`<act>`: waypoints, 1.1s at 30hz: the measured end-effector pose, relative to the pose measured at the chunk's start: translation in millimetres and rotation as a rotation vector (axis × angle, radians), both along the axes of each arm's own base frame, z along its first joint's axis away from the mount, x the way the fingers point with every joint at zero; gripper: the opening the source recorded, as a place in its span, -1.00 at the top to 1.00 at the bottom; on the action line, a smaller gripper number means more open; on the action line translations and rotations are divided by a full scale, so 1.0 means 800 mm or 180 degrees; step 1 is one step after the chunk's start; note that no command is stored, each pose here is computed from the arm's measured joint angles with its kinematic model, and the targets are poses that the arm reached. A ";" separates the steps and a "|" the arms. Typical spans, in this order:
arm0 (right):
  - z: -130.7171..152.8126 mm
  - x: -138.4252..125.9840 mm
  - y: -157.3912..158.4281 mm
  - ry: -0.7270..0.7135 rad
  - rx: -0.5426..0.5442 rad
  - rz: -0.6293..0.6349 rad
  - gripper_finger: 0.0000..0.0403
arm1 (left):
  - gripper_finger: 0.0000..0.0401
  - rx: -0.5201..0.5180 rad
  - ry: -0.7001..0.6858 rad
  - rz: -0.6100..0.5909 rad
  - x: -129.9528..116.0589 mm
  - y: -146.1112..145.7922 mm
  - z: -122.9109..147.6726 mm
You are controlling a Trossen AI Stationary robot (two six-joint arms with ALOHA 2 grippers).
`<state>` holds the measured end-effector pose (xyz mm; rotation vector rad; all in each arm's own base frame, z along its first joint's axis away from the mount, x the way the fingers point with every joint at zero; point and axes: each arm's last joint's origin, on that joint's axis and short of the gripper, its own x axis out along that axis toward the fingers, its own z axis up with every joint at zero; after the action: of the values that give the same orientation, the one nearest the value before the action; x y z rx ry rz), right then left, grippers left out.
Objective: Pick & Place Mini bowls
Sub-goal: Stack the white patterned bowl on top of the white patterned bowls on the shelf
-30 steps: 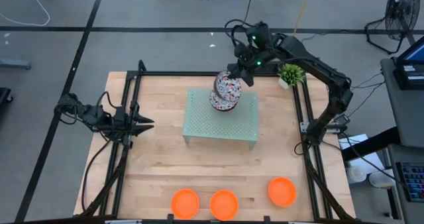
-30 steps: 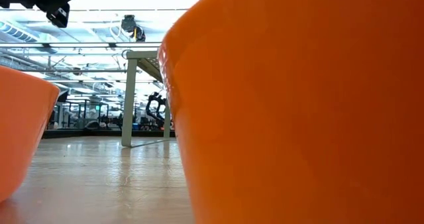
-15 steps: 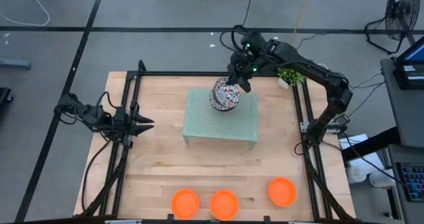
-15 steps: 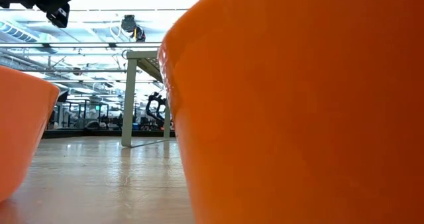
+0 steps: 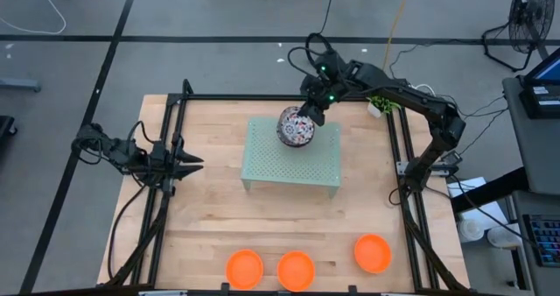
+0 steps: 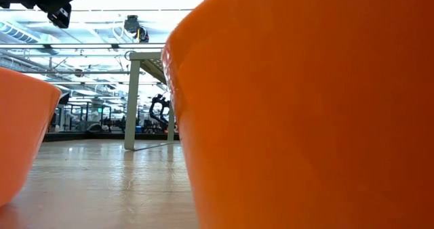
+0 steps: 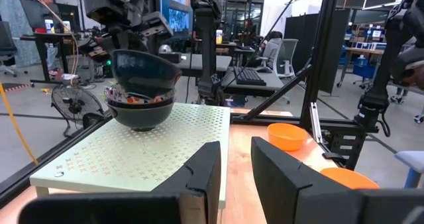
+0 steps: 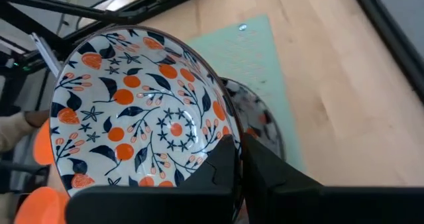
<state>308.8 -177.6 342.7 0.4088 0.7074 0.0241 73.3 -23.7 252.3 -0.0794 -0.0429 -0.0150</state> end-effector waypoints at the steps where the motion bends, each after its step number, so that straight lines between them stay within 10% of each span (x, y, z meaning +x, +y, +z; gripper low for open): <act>1: 0.000 0.000 0.000 0.0002 0.0035 -0.0025 1.00 | 0.56 0.0000 0.0000 0.0000 0.000 0.000 0.000; 21: 0.006 0.002 -0.003 0.0096 -0.0048 -0.0705 0.63 | 0.56 0.0000 0.0000 0.0001 0.000 0.000 0.000; 33: 0.044 0.000 0.034 -0.0404 -0.0583 -0.0114 0.64 | 0.56 0.0001 0.0001 0.0000 0.000 0.000 0.000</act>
<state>308.7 -150.4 377.8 0.2421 0.5714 -0.0479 73.3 -23.8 252.3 -0.0792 -0.0424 -0.0149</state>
